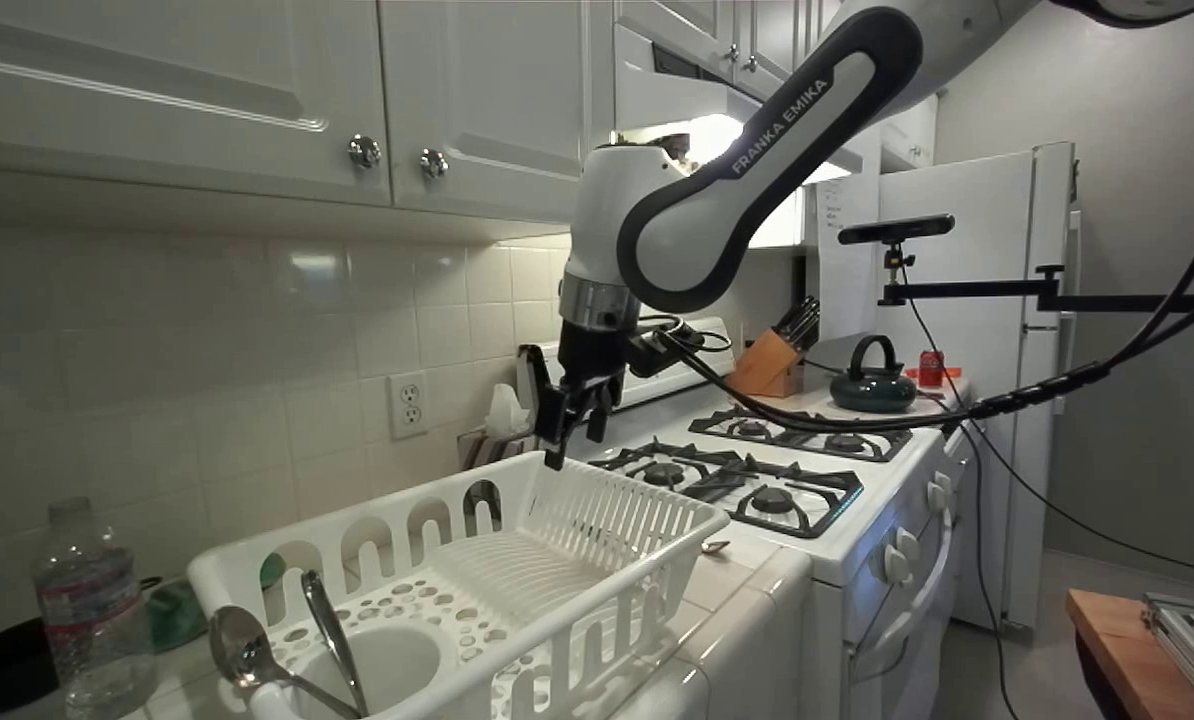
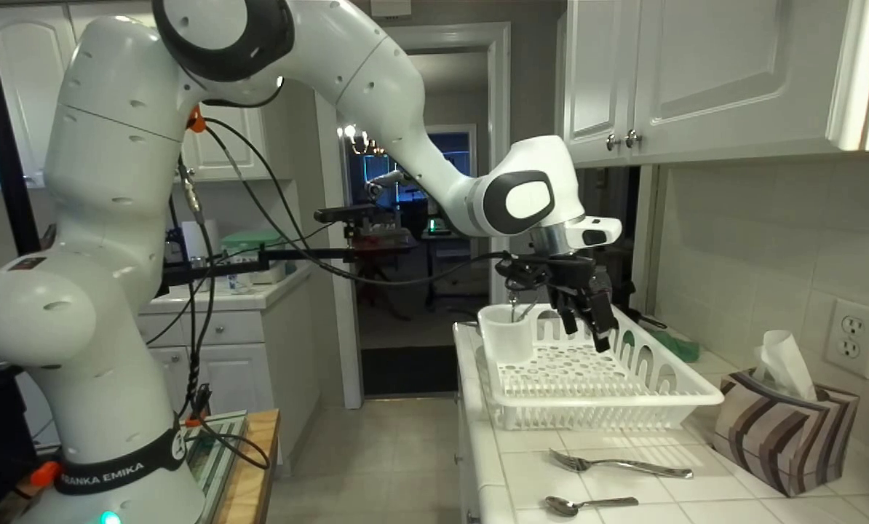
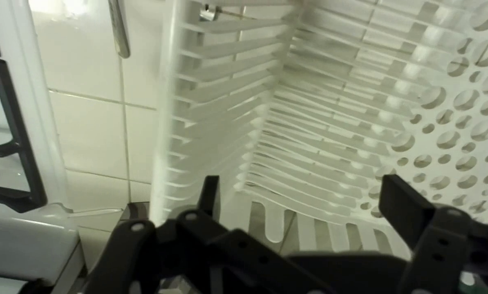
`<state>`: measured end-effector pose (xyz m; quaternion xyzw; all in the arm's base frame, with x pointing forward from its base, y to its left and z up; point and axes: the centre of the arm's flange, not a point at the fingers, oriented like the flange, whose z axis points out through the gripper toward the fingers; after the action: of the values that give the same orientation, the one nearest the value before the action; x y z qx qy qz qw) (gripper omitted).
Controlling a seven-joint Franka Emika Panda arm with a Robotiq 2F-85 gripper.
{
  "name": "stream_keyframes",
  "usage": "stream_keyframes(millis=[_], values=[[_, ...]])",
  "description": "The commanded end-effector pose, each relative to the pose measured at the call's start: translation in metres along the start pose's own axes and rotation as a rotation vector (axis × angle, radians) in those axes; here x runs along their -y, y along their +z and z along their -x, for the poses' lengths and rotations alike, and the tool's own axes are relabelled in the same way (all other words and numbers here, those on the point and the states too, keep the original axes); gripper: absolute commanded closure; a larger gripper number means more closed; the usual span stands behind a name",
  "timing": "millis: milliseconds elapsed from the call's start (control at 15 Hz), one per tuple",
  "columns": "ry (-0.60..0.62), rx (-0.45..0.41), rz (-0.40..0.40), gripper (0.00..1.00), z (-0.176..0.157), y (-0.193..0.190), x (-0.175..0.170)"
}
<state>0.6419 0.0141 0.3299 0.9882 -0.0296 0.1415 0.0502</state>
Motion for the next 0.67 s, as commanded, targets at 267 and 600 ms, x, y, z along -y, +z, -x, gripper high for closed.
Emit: stream_keyframes(millis=[267,600], values=[[0.256,0.007,-0.029,0.00,-0.002,-0.003,-0.079],[0.394,-0.024,-0.041,0.00,0.007,0.004,-0.125]])
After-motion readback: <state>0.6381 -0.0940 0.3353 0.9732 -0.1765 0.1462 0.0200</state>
